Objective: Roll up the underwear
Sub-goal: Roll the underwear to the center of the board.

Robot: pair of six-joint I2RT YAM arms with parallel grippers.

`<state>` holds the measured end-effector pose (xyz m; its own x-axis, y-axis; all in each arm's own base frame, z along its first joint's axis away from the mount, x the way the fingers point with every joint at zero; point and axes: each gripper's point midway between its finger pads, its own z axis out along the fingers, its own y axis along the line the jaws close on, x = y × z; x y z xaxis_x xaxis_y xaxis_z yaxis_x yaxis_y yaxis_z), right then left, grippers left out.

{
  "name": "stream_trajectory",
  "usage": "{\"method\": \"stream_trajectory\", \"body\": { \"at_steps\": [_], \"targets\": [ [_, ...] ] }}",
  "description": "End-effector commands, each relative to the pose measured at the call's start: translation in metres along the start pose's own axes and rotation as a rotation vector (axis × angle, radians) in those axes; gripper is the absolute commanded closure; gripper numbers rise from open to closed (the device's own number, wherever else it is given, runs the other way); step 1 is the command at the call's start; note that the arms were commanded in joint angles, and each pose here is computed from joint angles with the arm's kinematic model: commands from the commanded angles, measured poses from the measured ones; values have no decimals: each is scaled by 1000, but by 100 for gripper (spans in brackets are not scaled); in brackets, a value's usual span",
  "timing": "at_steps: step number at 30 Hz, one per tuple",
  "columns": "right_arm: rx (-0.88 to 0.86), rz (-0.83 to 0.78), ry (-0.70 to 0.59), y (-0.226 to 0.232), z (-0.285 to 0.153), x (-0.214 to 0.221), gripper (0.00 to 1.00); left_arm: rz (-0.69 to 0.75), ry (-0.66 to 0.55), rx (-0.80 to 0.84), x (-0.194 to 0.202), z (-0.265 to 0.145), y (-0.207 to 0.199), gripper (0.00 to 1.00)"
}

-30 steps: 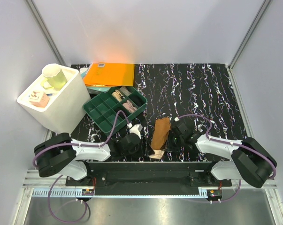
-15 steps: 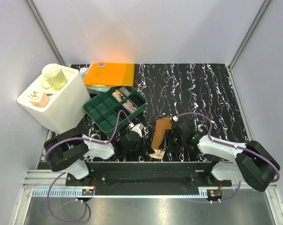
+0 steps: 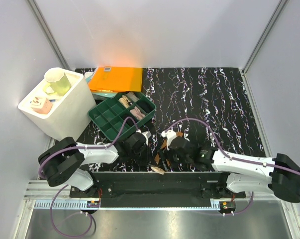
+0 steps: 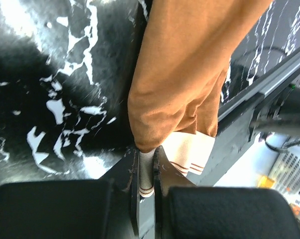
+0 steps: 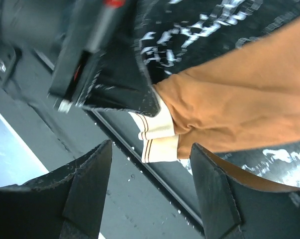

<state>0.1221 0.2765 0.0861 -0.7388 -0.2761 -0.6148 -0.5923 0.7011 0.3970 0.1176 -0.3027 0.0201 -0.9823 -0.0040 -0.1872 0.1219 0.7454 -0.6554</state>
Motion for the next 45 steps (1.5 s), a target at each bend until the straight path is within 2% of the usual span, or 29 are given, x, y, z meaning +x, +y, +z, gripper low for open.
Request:
{"method": "stream_trajectory", "body": {
  "at_steps": [1,5,15,21,32,37,40,44,45],
  "targets": [
    [48,-185,-106,10,9,-15,28,-6,161,-96,33,-12,31,100],
    [55,-314,-129,32,15,-5,28,-12,201,-87,37,-14,31,100],
    [67,-500,-108,60,38,17,26,-14,239,-64,35,-20,29,100],
    [149,-559,-147,65,43,17,25,-14,251,-60,35,-22,30,100],
    [260,-676,-113,62,56,44,29,-36,264,-37,35,-25,28,100],
    [351,-692,-131,55,59,43,30,-46,272,-22,34,-27,26,100],
    [389,-685,-135,50,60,43,37,-52,275,-22,35,-28,27,100],
    [418,-700,-104,41,63,50,65,-55,274,-15,34,-30,26,100],
    [414,-703,-94,40,64,53,68,-59,272,-16,33,-31,26,100]
  ]
}}
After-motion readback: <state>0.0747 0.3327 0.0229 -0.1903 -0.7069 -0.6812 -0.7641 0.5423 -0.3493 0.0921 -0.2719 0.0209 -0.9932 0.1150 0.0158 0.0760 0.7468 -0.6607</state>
